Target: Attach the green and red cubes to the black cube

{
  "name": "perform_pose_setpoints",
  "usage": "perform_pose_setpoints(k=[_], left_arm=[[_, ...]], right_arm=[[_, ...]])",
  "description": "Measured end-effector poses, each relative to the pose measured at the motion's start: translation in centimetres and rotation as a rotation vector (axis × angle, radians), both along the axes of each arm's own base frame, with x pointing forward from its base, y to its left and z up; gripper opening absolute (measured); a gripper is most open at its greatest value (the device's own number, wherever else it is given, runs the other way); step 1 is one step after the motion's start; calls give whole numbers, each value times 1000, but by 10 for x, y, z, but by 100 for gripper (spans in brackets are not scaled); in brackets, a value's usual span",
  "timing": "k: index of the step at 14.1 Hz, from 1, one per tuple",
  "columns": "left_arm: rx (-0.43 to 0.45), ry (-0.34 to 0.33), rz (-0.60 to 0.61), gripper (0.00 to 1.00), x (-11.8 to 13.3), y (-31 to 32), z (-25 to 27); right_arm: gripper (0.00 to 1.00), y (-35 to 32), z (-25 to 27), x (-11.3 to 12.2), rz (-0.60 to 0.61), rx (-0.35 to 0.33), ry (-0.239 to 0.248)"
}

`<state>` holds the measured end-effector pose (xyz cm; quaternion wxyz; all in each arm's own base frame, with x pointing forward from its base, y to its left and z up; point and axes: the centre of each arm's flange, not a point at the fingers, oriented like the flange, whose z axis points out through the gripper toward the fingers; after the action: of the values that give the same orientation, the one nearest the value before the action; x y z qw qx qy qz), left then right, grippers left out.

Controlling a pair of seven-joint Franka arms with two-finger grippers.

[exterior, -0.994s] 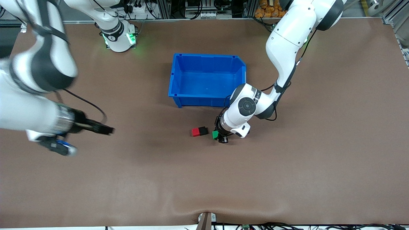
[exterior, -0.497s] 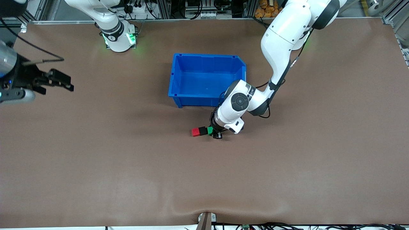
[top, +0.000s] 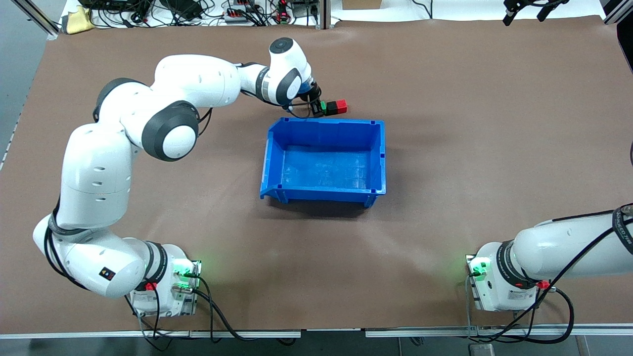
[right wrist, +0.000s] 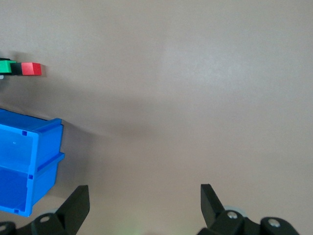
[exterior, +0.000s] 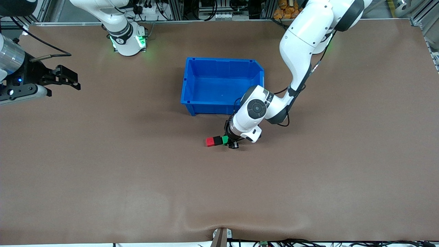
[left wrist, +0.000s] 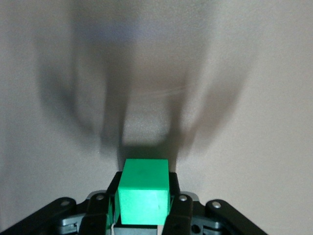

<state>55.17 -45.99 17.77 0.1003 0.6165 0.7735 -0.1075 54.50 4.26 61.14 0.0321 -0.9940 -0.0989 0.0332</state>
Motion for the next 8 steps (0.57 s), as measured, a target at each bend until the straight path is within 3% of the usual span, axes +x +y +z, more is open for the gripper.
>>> perform_pose_setpoints(k=[4,5,8], left_arm=[[1,1,-1,39,-1,-2,0],[1,1,-3,39,-2,-3,0],[3,2,-9,39,-6,-5,0]], right_arm=[[100,-2,47,-1,12,-45,-98],[100,-5,56,-4,9,-51,-95],[100,-22,55,-14,-11,-72,-15]])
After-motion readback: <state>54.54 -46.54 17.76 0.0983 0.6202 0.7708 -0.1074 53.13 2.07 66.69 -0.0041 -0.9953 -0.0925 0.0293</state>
